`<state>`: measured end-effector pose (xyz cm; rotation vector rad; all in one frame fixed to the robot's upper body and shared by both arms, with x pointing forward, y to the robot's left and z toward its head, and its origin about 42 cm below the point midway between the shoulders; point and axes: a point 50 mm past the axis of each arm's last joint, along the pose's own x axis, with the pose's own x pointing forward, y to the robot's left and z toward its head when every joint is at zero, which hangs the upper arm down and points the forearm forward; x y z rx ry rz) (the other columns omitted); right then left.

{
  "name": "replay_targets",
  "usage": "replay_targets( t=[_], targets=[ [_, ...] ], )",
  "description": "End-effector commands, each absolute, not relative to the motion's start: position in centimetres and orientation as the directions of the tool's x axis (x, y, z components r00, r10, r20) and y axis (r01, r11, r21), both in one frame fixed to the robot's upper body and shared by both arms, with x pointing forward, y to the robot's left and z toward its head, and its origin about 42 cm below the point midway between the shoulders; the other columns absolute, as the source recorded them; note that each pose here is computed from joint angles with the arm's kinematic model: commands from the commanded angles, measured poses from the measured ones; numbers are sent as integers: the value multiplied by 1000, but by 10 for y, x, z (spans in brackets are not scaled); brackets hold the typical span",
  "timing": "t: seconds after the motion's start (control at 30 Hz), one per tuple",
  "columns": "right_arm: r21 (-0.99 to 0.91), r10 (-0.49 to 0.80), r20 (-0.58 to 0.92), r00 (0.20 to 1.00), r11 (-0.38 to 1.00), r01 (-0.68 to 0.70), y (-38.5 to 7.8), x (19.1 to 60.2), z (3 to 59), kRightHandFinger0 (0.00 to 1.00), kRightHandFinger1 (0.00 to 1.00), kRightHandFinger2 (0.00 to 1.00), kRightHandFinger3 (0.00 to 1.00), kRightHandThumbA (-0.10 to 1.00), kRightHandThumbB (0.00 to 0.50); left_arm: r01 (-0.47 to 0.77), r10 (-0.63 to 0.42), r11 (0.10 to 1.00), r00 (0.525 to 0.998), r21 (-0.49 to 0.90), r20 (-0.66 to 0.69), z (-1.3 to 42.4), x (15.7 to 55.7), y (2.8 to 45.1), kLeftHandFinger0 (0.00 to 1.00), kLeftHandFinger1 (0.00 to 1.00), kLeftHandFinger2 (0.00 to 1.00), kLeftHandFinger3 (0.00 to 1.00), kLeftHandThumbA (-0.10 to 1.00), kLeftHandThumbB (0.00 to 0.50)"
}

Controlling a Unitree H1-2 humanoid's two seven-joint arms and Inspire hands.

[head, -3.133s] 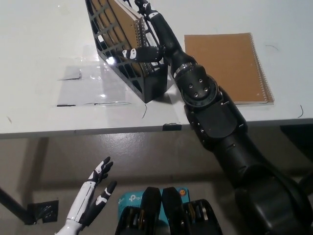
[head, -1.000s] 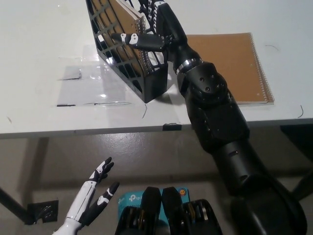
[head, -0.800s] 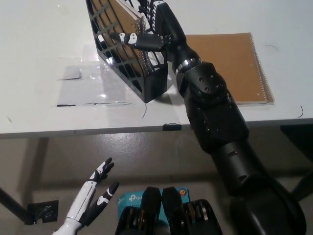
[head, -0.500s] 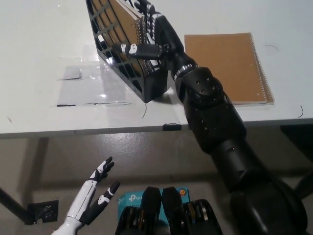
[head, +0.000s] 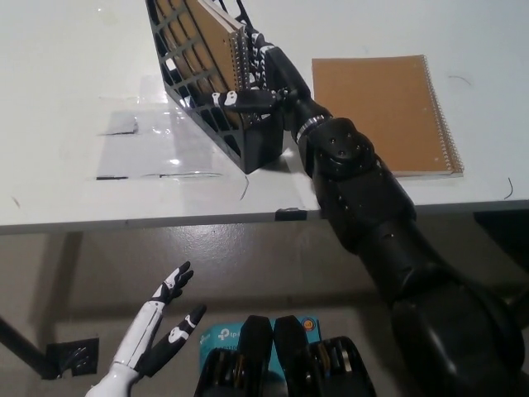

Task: Use the right hand to pick up a book from the book holder on the left side and put it on another book on the right side

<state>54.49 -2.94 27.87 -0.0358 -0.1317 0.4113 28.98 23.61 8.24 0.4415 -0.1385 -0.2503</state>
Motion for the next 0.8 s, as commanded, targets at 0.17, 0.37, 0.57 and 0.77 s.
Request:
replay_targets(
  t=[0.17,0.37,0.57,0.77],
  targets=[
    [9,293,296,909,951,-309,-19,551,336,0,2,113,62,313,298,214,-294,863,949,457,110,90,294,239,1000,1000,1000,1000,851,205],
    [16,255,308,917,962,-273,-18,549,343,0,105,435,240,-100,137,216,-293,870,949,442,113,91,295,238,1000,1000,1000,1000,836,204],
    [20,254,306,918,962,-272,-21,550,339,0,193,529,420,-100,115,220,-299,871,947,440,118,92,298,237,1000,1000,1000,1000,831,205],
    [44,272,308,912,953,-299,-27,553,334,0,281,657,673,-100,122,222,-303,866,946,448,117,93,301,237,1000,1000,1000,1000,851,222]
  ],
)
